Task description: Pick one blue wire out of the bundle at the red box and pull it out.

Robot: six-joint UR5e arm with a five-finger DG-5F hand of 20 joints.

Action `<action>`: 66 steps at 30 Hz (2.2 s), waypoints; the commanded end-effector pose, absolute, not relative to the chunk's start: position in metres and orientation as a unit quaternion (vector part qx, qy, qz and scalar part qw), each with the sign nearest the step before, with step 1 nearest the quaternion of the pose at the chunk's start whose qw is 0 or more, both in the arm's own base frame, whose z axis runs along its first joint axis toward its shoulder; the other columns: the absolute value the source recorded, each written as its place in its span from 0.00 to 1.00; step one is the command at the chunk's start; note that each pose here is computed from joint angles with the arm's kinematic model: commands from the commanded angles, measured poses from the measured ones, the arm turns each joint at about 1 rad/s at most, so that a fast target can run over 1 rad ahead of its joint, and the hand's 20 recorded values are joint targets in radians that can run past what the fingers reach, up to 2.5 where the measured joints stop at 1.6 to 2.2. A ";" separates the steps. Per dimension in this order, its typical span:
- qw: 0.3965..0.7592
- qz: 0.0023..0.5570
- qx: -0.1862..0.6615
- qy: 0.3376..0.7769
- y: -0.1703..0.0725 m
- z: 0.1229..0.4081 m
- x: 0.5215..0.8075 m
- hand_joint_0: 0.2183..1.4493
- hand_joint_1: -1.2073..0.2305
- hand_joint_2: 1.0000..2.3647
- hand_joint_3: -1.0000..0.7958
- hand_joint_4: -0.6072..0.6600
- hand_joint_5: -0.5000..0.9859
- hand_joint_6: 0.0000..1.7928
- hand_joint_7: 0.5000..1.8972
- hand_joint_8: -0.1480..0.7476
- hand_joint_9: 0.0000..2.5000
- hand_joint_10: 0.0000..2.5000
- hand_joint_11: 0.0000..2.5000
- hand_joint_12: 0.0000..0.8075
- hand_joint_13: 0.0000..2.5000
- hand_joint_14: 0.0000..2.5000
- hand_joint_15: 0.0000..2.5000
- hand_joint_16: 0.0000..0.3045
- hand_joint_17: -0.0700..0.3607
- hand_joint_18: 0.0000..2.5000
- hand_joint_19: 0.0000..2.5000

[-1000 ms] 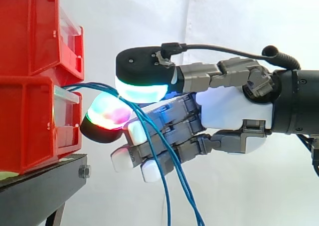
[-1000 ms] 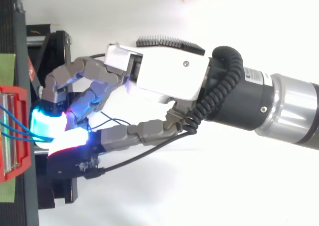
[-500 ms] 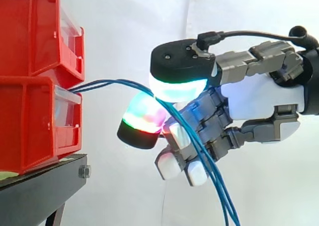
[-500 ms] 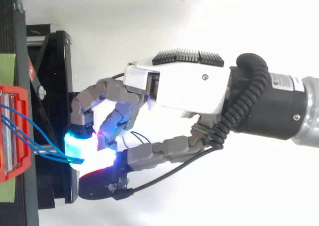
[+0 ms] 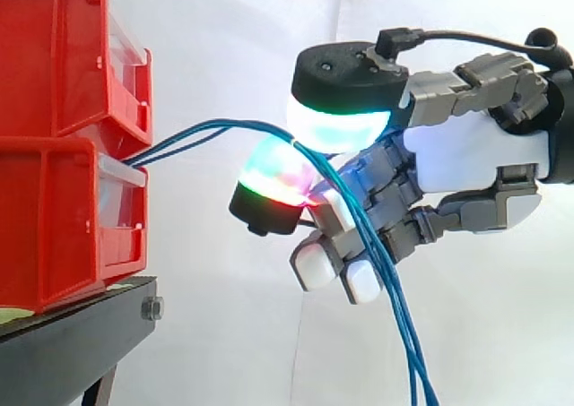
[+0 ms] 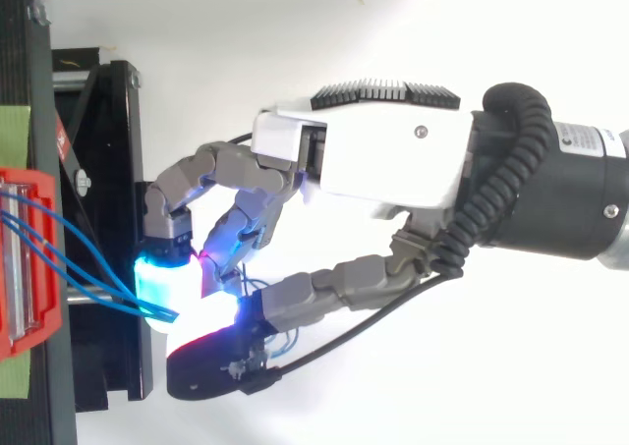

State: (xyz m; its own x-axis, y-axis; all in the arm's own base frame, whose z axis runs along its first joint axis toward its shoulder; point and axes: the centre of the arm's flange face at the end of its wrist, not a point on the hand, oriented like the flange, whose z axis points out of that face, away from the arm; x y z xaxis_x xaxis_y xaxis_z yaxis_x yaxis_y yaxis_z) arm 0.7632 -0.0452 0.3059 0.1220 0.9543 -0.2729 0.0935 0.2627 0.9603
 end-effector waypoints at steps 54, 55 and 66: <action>0.485 0.473 0.529 0.511 -0.042 0.316 0.756 0.46 0.23 0.00 0.28 0.68 0.21 0.50 0.54 0.62 0.37 0.00 0.29 0.51 0.37 0.01 0.17 0.15 0.40 0.37 0.18; 0.485 0.473 0.530 0.511 -0.043 0.316 0.756 0.46 0.23 0.00 0.28 0.68 0.21 0.50 0.54 0.62 0.37 0.00 0.29 0.51 0.37 0.00 0.17 0.15 0.40 0.37 0.18; 0.485 0.472 0.530 0.510 -0.045 0.316 0.756 0.32 0.32 0.00 0.28 0.68 0.23 0.47 0.31 0.59 0.38 0.00 0.28 0.51 0.36 0.01 0.17 0.15 0.41 0.35 0.20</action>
State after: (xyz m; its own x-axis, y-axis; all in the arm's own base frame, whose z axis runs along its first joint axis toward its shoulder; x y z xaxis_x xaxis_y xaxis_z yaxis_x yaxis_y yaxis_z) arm 0.7562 -0.0443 0.3160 0.0329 0.9994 0.0053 0.0830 -0.0081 0.9965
